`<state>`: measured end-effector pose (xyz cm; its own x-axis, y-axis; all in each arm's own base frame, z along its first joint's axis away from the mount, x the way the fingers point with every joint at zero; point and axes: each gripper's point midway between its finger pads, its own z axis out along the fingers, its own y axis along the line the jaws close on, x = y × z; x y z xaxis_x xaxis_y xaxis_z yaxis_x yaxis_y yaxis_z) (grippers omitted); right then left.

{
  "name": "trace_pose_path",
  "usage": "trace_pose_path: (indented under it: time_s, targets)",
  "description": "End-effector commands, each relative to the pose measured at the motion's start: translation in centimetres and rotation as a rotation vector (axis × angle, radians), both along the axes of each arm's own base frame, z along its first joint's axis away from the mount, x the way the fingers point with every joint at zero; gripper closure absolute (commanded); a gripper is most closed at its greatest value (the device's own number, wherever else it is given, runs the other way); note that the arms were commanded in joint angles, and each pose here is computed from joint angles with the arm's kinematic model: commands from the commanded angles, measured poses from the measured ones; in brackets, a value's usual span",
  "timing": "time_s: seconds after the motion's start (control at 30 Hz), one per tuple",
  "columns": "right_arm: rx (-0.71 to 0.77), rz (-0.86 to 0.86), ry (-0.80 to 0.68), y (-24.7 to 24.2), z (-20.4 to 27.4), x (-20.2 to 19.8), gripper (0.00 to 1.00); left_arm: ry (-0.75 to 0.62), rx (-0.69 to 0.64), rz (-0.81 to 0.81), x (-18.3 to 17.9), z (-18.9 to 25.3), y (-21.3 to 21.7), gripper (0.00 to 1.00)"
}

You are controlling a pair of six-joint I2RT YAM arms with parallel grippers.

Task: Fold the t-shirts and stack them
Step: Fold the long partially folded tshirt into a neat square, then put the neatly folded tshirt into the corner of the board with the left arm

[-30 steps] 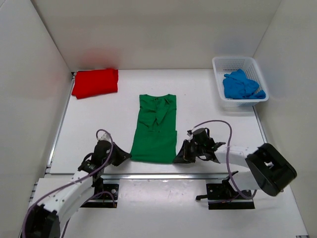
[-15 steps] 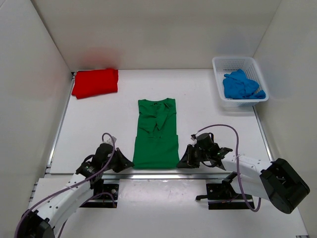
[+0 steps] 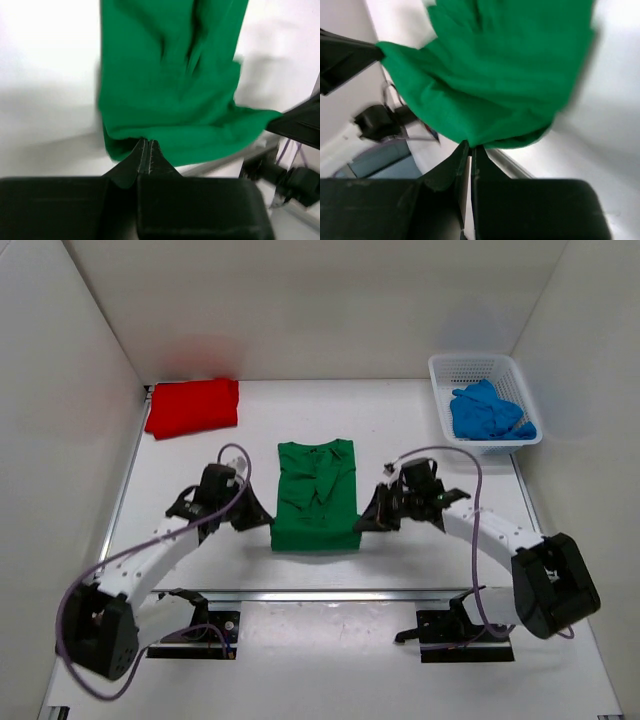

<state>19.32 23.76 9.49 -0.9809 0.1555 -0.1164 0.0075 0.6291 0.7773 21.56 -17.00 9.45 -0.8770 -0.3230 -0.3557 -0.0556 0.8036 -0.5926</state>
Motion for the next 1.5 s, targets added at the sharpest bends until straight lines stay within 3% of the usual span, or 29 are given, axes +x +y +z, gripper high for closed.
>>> trace_pose_path:
  time_s: [0.0, 0.23, 0.3, 0.33, 0.37, 0.43, 0.5, 0.63, 0.7, 0.9, 1.07, 1.13, 1.27, 1.37, 1.4, 1.47]
  targets:
    - [0.067, 0.047, -0.123, -0.1, 3.9, 5.6, 1.0, -0.13, 0.033, -0.019, 7.1, 3.0, 0.6, 1.0]
    - [0.015, -0.03, -0.232, -2.6, 4.8, 24.0, 1.0, -0.189, 0.005, 0.042, 26.1, 4.5, -0.3, 0.98]
    - [-0.03, -0.048, -0.17, -3.5, 1.4, 28.2, 0.82, -0.186, -0.013, 0.055, 30.2, 4.3, -0.5, 0.64]
    - [-0.062, -0.046, -0.227, -3.5, 3.0, 30.3, 0.69, -0.182, -0.043, 0.066, 32.3, 4.1, -0.6, 0.47]
    - [-0.076, -0.047, -0.243, -3.5, 2.7, 32.4, 0.57, -0.199, -0.069, 0.063, 34.3, 4.2, -0.8, 0.48]
    - [-0.146, -0.049, -0.229, -4.2, 1.7, 33.6, 0.45, -0.191, -0.1, 0.069, 35.6, 4.4, -0.7, 0.44]
    - [-0.197, -0.036, -0.258, -3.9, 1.8, 34.5, 0.42, -0.174, -0.11, 0.077, 35.8, 3.7, -0.4, 0.44]
    - [-0.298, -0.045, -0.291, -5.2, 2.3, 33.8, 0.41, -0.168, -0.049, 0.103, 33.0, 2.3, 0.8, 0.43]
    - [-0.323, -0.049, -0.279, -5.5, 1.2, 32.3, 0.41, -0.155, 0.008, 0.099, 30.5, 1.4, 1.7, 0.41]
    - [-0.334, -0.085, -0.36, -6.9, 4.5, 28.1, 0.41, -0.091, 0.119, 0.075, 24.3, -1.8, 1.6, 0.37]
    - [-0.312, -0.095, -0.434, -7.4, 8.2, 23.9, 0.43, -0.067, 0.163, 0.052, 22.6, -3.6, -0.3, 0.33]
    - [-0.296, -0.106, -0.434, -7.8, 8.3, 22.3, 0.47, -0.066, 0.216, 0.044, 22.4, -4.0, -1.2, 0.33]
    - [-0.257, -0.136, -0.468, -8.8, 10.1, 20.3, 0.49, 0.008, 0.447, -0.022, 21.8, -6.5, -1.2, 0.31]
    - [-0.243, -0.152, -0.479, -9.5, 10.8, 19.8, 0.51, 0.053, 0.522, -0.057, 21.0, -7.7, -1.2, 0.3]
    - [-0.236, -0.155, -0.505, -9.7, 11.7, 19.8, 0.51, 0.066, 0.536, -0.074, 20.6, -8.1, -1.2, 0.31]
    - [-0.219, -0.156, -0.499, -9.8, 11.8, 19.5, 0.51, 0.083, 0.553, -0.082, 20.7, -8.6, -0.9, 0.43]
